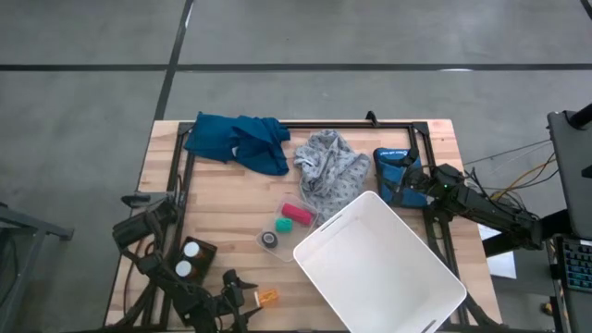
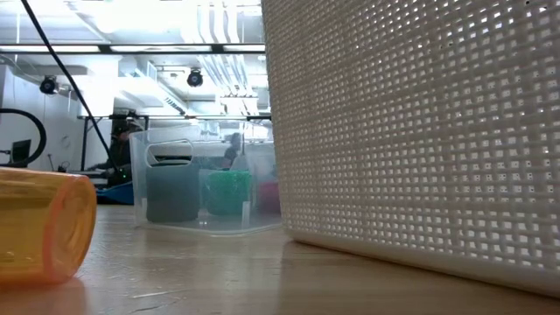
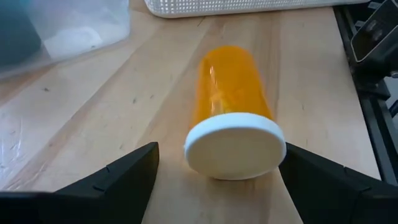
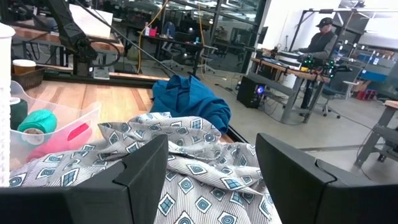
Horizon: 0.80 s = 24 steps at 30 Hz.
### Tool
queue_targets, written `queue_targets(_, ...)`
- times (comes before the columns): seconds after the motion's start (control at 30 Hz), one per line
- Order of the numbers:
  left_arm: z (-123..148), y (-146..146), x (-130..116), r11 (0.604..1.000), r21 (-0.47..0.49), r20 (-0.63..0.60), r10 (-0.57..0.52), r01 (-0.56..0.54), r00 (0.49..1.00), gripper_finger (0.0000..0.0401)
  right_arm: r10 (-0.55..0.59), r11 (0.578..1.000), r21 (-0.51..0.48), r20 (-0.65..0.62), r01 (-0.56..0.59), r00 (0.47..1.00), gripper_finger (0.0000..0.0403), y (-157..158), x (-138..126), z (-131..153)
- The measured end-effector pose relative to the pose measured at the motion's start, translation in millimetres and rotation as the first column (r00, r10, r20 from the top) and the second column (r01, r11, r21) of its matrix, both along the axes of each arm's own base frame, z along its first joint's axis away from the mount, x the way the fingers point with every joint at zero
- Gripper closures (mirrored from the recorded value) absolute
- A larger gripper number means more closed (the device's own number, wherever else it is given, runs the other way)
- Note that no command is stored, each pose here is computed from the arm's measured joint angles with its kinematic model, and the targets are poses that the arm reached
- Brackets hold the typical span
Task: Pick & Place Medicine items
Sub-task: Put the orange medicine bottle into the black bin
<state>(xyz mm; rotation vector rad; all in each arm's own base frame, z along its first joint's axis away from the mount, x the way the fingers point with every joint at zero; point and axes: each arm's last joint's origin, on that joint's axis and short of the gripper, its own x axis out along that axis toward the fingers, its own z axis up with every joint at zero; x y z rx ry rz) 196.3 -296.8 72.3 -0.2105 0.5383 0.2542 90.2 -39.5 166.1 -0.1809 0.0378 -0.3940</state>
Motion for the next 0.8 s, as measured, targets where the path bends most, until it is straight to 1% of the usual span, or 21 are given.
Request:
queue_targets(0.63,4.6,-0.5,0.3,0.999,0.026,-0.001,-0.021,0.021,1.000,0.0075,0.000,1.000,0.000,0.000,0.000,1.000,0.0163,0.0,0.0,0.0)
queue_targets(0.8,4.7,-0.5,0.3,0.999,0.026,-0.001,-0.021,0.021,1.000,0.0088,0.000,1.000,-0.001,0.000,0.000,1.000,0.0163,0.0,0.0,0.1)
